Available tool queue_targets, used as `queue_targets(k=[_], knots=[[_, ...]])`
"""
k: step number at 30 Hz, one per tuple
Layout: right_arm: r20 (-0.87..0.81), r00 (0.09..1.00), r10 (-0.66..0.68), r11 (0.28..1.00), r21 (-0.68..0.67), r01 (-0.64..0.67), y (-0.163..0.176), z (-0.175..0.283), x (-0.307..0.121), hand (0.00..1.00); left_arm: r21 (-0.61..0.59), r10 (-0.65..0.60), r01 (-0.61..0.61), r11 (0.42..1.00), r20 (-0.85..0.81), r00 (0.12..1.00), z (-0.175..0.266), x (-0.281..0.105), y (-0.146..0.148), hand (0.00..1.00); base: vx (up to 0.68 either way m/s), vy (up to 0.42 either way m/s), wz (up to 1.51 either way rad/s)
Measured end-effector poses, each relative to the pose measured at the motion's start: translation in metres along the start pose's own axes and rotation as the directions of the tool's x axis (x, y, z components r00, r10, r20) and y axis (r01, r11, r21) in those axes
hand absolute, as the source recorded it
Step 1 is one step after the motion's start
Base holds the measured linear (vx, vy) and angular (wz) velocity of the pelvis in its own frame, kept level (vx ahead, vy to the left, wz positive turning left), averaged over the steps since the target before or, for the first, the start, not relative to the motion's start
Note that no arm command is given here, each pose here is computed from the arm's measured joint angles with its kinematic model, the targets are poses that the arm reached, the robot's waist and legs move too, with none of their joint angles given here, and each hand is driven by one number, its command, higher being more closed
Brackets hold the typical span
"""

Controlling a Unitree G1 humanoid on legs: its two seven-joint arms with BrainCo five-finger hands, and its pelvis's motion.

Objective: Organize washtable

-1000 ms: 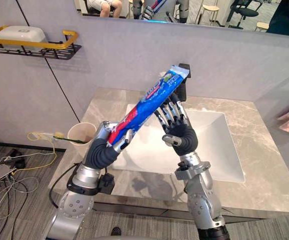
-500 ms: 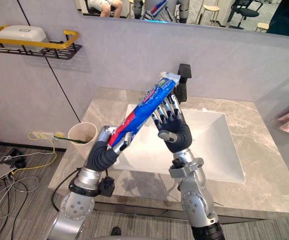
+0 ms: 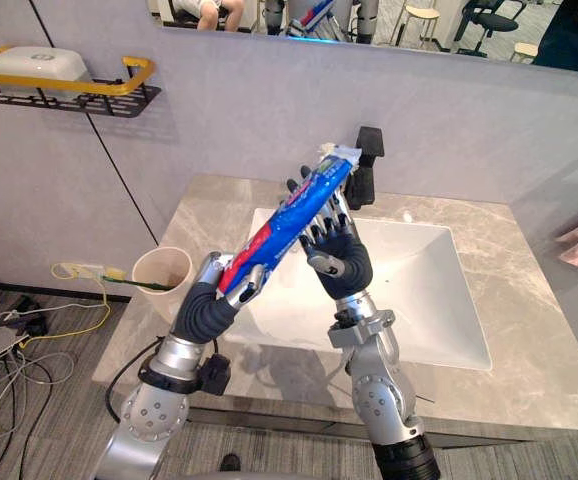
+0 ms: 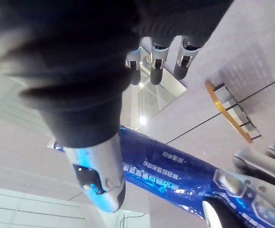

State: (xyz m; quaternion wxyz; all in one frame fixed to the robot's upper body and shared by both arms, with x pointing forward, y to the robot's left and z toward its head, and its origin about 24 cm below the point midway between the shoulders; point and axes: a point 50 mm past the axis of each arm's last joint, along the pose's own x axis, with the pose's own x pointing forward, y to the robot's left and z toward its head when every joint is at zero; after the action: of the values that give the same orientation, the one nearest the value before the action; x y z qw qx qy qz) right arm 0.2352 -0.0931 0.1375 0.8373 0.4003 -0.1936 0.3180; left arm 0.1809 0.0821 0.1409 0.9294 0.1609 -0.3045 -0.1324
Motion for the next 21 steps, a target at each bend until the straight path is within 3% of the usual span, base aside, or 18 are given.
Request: queue_targets(k=[11,12,21], knots=[[-0.075,0.997,0.001,0.999,0.033,0.002,-0.002,-0.017,0.002,0.0,-0.028,-0.069,0.068,0.997,-0.039,0.997,-0.007,-0.002,-0.014,1.0,0.0,0.0,0.0],[-0.075,0.997,0.004,0.999,0.033,-0.002,-0.002,-0.017,0.003,1.0,-0.028,-0.069,0.068,0.997,-0.038,0.997,-0.007,-0.002,-0.014,1.0,0.0,0.0,0.0],[-0.075,0.997,0.033,0.999,0.023,-0.031,-0.001,-0.015,0.005,1.0,-0.038,-0.06,0.058,0.998,-0.051,0.997,-0.01,-0.001,-0.015,1.0,0.0,0.0,0.0]])
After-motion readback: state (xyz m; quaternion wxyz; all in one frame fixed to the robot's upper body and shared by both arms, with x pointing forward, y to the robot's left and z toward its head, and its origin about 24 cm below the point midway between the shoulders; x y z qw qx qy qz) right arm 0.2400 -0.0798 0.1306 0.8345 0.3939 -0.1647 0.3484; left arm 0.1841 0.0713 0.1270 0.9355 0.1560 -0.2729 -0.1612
